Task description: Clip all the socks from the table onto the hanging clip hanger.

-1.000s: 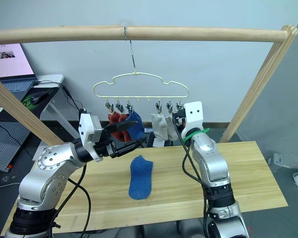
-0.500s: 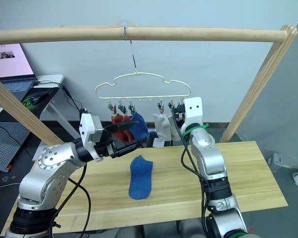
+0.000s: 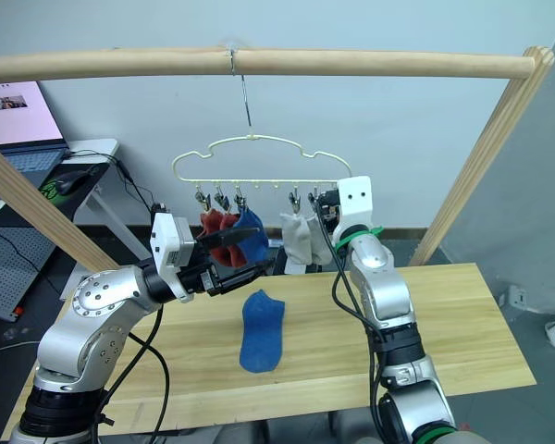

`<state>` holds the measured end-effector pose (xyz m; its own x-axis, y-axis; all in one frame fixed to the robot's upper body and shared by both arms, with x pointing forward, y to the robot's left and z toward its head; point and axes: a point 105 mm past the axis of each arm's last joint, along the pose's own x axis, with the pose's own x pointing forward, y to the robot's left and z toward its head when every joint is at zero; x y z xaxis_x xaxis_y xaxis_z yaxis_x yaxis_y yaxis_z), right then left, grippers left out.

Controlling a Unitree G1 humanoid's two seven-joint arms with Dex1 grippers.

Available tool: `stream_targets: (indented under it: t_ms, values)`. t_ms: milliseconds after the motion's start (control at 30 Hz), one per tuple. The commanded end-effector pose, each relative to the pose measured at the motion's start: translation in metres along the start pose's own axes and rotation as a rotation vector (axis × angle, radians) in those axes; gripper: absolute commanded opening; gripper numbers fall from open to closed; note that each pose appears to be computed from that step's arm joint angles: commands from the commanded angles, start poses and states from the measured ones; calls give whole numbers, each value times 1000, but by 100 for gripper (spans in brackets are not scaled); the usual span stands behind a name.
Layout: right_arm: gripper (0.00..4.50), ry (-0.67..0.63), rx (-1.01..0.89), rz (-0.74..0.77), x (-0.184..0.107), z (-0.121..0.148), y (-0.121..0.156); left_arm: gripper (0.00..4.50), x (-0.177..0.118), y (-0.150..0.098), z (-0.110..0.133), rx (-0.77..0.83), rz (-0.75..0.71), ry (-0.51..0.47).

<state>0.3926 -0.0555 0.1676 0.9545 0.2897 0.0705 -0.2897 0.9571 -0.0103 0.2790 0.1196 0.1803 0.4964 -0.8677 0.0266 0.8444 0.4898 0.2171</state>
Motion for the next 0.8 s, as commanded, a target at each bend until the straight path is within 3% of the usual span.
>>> stream_targets:
  t_ms: [33,800]
  values:
    - [244,-73,1,15,3,21,6,347,1,-1,6,32,-4,-12]
    - [244,-73,5,-7,8,23,13,347,-2,-3,4,30,9,-1]
